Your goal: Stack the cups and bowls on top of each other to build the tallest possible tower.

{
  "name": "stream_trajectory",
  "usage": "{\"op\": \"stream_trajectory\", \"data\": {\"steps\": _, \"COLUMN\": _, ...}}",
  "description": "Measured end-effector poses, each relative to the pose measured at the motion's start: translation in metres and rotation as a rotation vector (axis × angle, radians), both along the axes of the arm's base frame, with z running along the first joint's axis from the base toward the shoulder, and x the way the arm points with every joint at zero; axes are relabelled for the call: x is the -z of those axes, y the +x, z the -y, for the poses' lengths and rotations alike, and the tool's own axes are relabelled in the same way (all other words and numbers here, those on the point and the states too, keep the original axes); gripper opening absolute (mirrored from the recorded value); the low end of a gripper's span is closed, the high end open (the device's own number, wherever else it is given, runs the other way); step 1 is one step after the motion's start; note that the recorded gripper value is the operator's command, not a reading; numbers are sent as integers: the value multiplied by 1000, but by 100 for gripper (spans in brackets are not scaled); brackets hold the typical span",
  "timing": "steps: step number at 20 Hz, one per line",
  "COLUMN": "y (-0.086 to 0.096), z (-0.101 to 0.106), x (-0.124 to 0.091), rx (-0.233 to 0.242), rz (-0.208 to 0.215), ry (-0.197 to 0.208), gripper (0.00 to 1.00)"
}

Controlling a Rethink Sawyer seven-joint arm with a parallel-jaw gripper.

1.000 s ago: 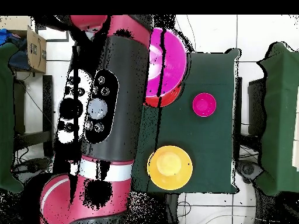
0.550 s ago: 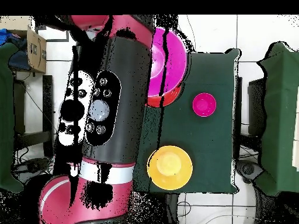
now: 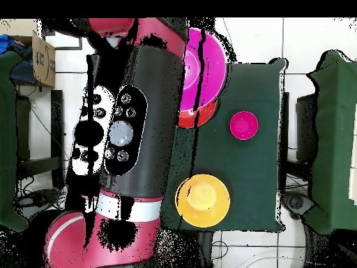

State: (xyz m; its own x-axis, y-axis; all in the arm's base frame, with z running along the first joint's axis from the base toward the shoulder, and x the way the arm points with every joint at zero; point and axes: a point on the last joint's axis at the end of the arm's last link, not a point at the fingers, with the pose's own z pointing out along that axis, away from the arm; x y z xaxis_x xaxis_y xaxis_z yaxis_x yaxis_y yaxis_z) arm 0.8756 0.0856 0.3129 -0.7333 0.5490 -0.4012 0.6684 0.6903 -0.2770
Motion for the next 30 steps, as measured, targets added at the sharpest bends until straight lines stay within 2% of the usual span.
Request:
{"op": "stream_trajectory", "data": {"steps": 14, "y": -12, "z": 22, "x": 0, "rx": 29, "rz": 3, "ry": 18, "gripper": 0}}
{"op": "stream_trajectory", "data": {"steps": 21, "y": -14, "z": 25, "x": 1, "rx": 20, "rz": 19, "ry": 18, "gripper": 0}}
{"op": "stream_trajectory", "data": {"steps": 30, "y": -16, "z": 26, "x": 2, "rx": 14, "rz": 13, "ry": 12, "gripper": 0}}
